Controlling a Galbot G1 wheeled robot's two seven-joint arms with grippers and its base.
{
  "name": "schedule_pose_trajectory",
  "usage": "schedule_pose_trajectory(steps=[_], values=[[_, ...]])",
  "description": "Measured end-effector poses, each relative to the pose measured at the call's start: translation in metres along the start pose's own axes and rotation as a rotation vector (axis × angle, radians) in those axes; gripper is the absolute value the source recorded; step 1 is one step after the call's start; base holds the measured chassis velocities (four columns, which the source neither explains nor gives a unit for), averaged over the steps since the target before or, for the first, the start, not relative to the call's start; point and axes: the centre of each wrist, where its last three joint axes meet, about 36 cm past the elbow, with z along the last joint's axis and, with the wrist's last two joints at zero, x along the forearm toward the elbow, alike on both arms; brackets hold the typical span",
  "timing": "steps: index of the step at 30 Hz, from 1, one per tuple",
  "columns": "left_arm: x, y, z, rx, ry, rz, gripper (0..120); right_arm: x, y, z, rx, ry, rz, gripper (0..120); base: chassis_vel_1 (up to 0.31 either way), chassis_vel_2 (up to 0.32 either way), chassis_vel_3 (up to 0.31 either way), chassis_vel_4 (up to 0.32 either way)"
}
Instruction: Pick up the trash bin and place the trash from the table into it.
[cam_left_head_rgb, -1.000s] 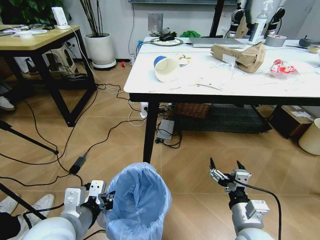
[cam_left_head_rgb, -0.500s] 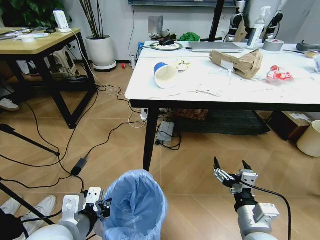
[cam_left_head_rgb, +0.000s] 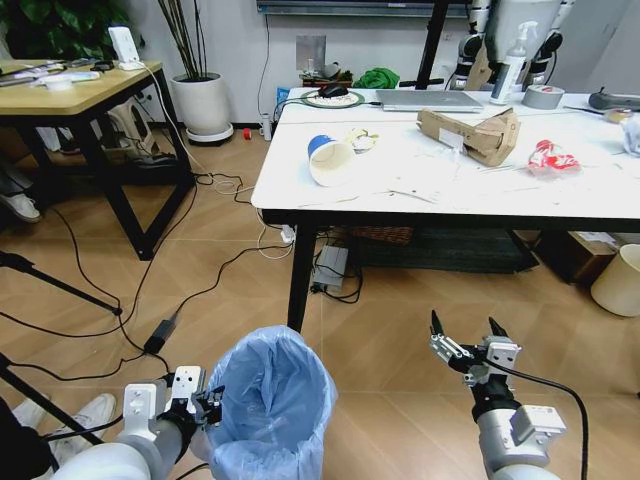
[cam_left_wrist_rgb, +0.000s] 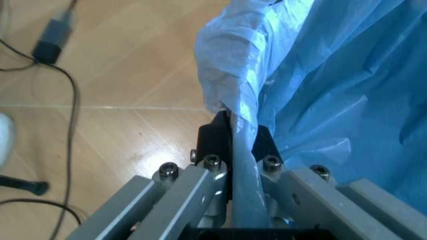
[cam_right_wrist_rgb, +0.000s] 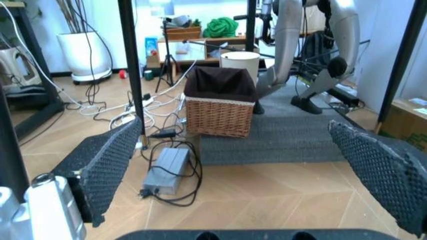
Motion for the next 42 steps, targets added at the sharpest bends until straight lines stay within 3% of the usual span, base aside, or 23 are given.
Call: schedule_pose_trajectory(steps=[8, 42], values=[[-0.0002, 0.0011, -0.0054, -0.073, -0.044, -0.022, 0, -0.0056, 0.0014, -0.0007, -0.007, -0.015, 0.005, 100, 0.000, 0.000, 0.000, 0.000], [-0.0009, -0.0045, 0.0017, -0.028, -0.016, 0.005, 0, -0.0030, 0.0029, 0.0004, 0.006, -0.001, -0.009, 100, 0.000, 0.000, 0.000, 0.000]])
